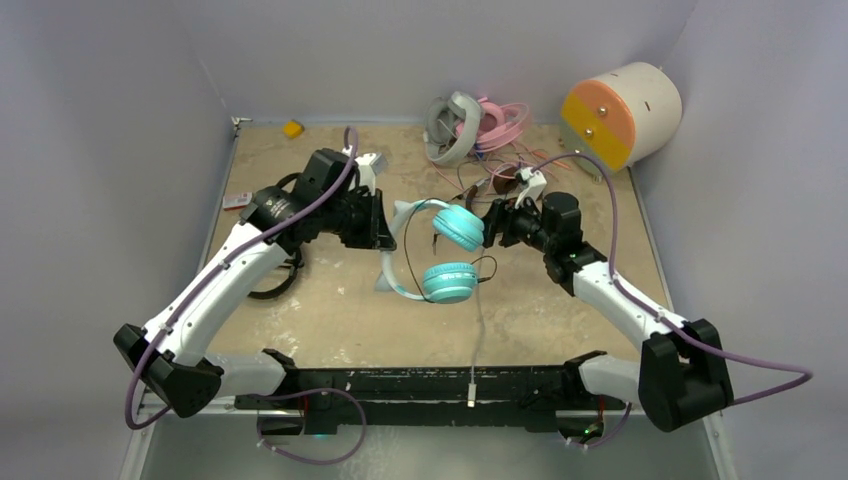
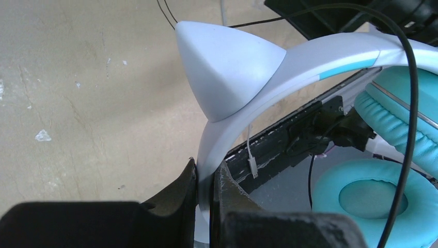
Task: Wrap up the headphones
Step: Wrap the headphones cable around the headphones.
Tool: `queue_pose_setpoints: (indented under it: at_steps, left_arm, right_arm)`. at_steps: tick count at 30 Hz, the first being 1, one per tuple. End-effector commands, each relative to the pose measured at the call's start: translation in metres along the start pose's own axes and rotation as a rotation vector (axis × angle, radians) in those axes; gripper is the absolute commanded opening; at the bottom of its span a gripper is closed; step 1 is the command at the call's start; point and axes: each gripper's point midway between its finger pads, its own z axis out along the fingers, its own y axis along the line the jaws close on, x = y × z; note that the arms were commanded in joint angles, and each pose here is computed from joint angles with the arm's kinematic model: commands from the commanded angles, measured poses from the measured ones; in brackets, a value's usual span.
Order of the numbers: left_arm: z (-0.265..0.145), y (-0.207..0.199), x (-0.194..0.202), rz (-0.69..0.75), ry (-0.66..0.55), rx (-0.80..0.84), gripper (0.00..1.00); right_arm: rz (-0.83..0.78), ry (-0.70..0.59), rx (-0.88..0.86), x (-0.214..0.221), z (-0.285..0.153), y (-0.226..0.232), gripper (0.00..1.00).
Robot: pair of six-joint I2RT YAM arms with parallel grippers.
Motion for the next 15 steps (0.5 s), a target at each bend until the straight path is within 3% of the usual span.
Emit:
queue_pose_setpoints:
  at_steps: [1,15]
  left_arm:
    - [-0.031,-0.032,-0.012,0.034,-0.023,0.115,0.0]
    - [-0.05,-0.048,-0.026,0.03,-0.046,0.14,0.0]
  right_arm:
    - [-0.13,-0.188,-0.165,-0.041,-0.002,0.032,0.76]
    - [-0.28,-0.319,-0.472,-0.02,-0.023,0.074,0.82]
